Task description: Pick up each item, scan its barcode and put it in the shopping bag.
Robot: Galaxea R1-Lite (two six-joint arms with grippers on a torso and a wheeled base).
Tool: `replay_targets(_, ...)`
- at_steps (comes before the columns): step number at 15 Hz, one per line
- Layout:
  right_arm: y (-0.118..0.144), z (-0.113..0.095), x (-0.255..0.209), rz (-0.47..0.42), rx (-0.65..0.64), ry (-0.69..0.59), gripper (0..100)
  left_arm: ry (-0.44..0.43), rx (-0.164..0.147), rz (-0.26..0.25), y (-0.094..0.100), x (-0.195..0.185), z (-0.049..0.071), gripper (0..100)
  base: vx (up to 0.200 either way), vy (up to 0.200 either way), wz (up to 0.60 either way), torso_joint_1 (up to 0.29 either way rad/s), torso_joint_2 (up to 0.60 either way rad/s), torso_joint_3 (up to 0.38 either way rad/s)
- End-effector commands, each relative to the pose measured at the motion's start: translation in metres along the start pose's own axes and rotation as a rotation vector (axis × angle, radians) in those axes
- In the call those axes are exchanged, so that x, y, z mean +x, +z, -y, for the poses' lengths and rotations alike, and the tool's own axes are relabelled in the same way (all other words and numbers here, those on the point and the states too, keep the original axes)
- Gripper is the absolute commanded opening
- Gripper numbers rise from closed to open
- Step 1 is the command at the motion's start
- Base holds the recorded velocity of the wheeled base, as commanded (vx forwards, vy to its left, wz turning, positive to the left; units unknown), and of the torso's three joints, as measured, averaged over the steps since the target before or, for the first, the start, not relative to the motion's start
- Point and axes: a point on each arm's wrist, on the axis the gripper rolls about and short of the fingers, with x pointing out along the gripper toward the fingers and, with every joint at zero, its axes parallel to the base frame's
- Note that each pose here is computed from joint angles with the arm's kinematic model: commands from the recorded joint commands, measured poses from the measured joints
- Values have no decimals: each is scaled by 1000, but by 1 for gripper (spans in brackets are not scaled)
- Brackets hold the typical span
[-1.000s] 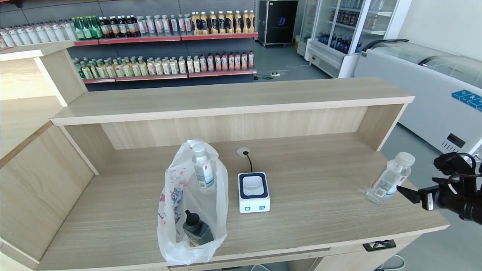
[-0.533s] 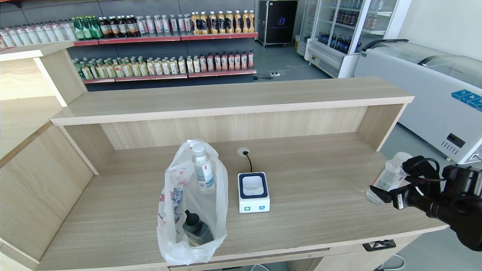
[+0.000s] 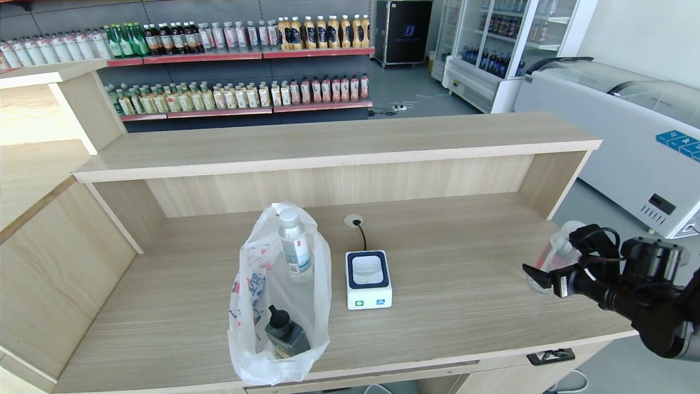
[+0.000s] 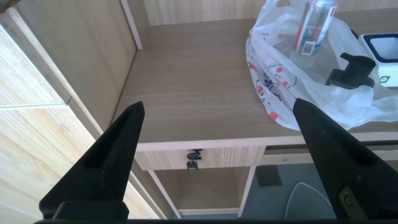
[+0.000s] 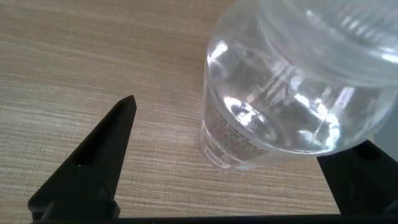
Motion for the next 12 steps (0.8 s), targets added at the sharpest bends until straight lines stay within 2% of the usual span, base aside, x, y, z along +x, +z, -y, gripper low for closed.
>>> replay_targets(1, 3, 2, 1, 14, -3, -6, 100, 1, 1, 0, 0, 0, 0, 100, 0, 0, 0, 0, 0, 0)
replay_targets(12, 3, 15, 18, 39, -10, -34, 100, 1, 0, 0, 0, 0, 0, 100, 0, 0, 0, 0, 0, 0)
